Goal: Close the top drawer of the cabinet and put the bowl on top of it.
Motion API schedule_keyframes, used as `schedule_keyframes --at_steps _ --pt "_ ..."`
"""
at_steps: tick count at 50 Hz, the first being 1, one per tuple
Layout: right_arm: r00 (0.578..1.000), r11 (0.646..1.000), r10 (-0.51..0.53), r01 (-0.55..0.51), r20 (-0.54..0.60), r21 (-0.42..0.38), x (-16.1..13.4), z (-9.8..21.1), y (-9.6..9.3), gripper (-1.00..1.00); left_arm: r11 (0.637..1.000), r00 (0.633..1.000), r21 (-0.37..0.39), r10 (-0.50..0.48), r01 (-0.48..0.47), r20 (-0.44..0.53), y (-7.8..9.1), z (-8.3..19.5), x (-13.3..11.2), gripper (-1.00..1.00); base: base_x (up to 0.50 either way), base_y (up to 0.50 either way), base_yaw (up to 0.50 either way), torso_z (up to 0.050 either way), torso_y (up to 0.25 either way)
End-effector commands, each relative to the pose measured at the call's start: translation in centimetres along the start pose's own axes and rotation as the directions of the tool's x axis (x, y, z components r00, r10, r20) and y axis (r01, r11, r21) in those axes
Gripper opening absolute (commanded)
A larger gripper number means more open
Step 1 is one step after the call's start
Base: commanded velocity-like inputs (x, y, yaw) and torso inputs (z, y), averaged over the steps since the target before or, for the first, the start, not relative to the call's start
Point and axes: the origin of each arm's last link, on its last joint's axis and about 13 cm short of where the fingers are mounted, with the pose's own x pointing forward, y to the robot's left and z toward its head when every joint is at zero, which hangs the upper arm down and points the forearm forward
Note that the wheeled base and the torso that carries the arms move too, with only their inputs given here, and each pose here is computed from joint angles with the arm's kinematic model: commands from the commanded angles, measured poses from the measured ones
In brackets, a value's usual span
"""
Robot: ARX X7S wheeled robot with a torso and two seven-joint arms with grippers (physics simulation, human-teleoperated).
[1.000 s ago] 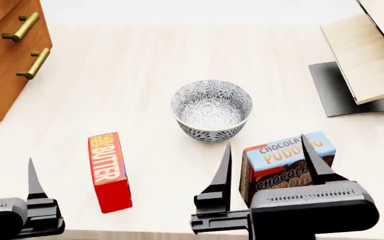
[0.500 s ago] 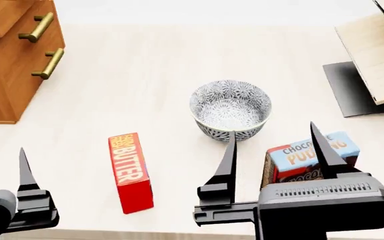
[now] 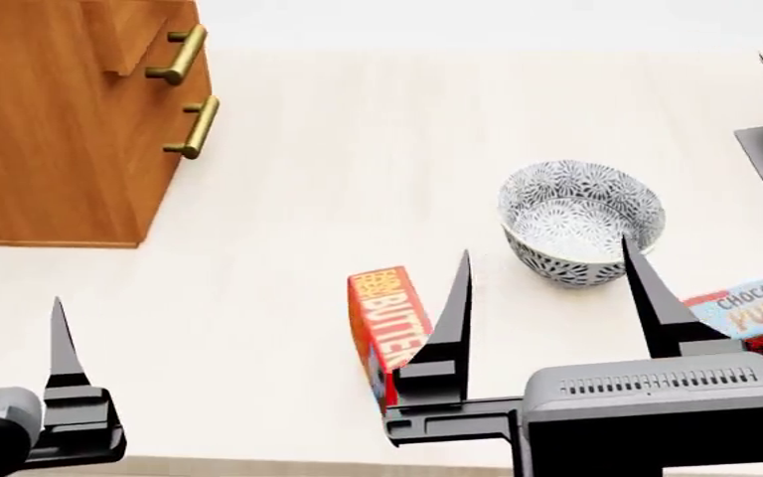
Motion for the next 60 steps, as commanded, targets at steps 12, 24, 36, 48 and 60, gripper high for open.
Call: schedule_keyframes --at_steps 12,24,36,48,60 --pt "1.000 1.000 0.007 -0.007 0.004 0.000 0.11 -0.14 0.10 1.00 1.000 1.000 0.003 0.004 -0.004 0.007 0.04 0.17 0.01 1.00 0.00 0.50 0.00 0.000 0.000" --pt "1.000 1.000 0.006 -0.006 0.016 0.003 0.14 -0.04 0.13 1.00 1.000 1.000 0.003 0.012 -0.012 0.007 0.14 0.20 -0.09 1.00 0.00 0.20 0.00 0.000 0.000" --pt "1.000 1.000 0.021 -0.021 -0.004 -0.002 0.06 -0.36 0.26 1.00 1.000 1.000 0.006 0.013 -0.013 0.007 0.07 0.23 -0.16 1.00 0.00 0.00 0.00 0.000 0.000" --pt "1.000 0.999 0.025 -0.025 0.003 -0.042 -0.11 -0.64 0.39 1.00 1.000 1.000 0.004 0.012 -0.012 0.004 -0.10 0.18 -0.17 1.00 0.00 -0.14 0.00 0.000 0.000" --pt "0.999 0.998 0.043 -0.042 0.027 -0.041 -0.18 -0.46 0.42 1.00 1.000 1.000 0.006 0.009 -0.009 0.008 -0.09 0.36 -0.23 1.00 0.06 0.00 0.00 0.000 0.000"
